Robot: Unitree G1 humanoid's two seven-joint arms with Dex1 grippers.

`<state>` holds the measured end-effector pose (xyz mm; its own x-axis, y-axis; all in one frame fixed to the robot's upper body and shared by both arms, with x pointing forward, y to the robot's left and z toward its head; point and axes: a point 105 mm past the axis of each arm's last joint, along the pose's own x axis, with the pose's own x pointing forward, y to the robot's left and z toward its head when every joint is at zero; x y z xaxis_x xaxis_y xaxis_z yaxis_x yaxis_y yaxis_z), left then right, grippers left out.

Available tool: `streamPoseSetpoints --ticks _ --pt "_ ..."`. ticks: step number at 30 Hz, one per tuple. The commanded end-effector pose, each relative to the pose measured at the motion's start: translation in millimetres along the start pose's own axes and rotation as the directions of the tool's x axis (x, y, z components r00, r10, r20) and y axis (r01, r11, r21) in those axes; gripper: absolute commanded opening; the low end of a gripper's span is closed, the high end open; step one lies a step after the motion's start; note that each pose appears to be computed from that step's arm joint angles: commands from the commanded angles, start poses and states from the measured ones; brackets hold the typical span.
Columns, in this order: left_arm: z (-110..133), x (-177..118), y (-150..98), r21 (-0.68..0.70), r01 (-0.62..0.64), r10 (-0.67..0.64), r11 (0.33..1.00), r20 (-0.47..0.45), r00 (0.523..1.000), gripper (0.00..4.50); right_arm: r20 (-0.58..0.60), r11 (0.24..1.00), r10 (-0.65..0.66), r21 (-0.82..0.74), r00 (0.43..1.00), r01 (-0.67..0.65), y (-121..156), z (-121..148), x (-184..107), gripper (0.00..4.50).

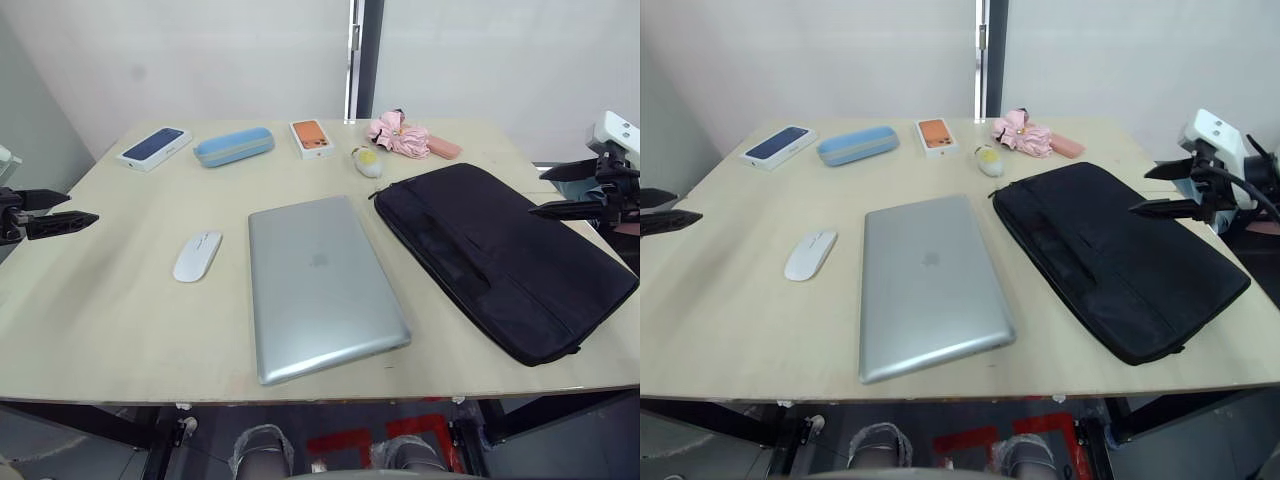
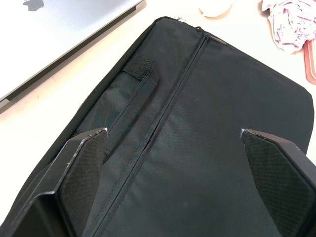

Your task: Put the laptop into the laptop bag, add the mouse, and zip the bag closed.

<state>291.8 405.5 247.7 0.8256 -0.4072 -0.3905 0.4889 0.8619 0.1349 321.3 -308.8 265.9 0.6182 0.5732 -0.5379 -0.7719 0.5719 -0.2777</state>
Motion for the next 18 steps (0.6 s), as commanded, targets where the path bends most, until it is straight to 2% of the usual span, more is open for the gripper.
streamPoseSetpoints --ticks 1,5,18 --pt "9.3 -4.7 0.5 0.024 -0.006 0.005 1.0 0.027 1.0 4.47 0.03 0.999 -0.013 -0.04 0.999 0.015 -0.5 13.0 -10.5 4.5" --pt "6.2 -3.1 -0.2 0.022 -0.001 0.001 1.0 0.007 1.0 4.47 0.034 0.999 -0.013 -0.039 0.999 0.014 -0.8 14.6 -10.5 4.5" --pt "12.4 -0.1 0.0 0.029 -0.005 0.004 1.0 0.025 1.0 4.47 0.029 0.999 -0.017 -0.048 0.999 0.019 0.5 16.7 -8.5 4.5"
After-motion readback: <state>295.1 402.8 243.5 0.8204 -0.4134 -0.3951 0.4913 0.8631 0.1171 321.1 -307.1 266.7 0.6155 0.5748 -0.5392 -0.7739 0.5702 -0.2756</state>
